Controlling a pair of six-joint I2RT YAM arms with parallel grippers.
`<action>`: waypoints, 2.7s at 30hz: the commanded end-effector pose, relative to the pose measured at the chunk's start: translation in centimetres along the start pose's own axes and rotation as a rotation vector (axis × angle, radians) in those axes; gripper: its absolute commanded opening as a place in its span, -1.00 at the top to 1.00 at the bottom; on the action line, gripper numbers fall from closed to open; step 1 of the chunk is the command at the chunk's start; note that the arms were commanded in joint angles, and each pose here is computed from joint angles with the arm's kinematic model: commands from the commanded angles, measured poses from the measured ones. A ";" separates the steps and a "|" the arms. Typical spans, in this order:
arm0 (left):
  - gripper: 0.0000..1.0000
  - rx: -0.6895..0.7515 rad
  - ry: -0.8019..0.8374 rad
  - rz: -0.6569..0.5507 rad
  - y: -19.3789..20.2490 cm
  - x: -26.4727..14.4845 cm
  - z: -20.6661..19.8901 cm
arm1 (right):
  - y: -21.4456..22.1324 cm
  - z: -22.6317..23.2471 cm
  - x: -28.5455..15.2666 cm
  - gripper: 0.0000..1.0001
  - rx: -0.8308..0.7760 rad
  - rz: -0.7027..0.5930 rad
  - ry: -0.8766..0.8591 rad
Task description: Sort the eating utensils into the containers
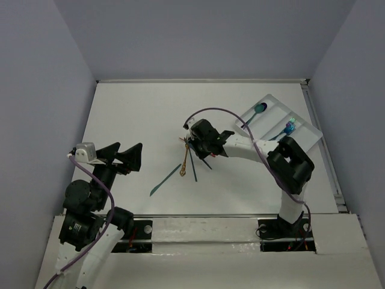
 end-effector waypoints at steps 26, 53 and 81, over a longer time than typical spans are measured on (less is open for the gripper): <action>-0.98 -0.022 0.146 -0.102 -1.4 -2.5 -1.2 | 16.4 -21.9 -19.8 1.00 1.161 -0.525 0.814; -0.98 -0.029 0.166 -0.086 -1.3 -2.6 -1.3 | 21.5 -25.7 -17.6 -0.08 1.264 -0.365 0.909; -0.98 -0.016 -0.185 -0.129 -1.4 0.3 1.0 | -3.7 3.8 -3.9 -0.18 -0.284 -0.251 -0.421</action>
Point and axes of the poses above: each gripper's point midway between its finger pads, its own x axis out along the fingers, its own z axis along the line the jaws close on, y = z × x, the point moved 10 cm from there along -x, back along the fingers, and after that the axes turned 12 degrees about -x, right-handed, at the moved point
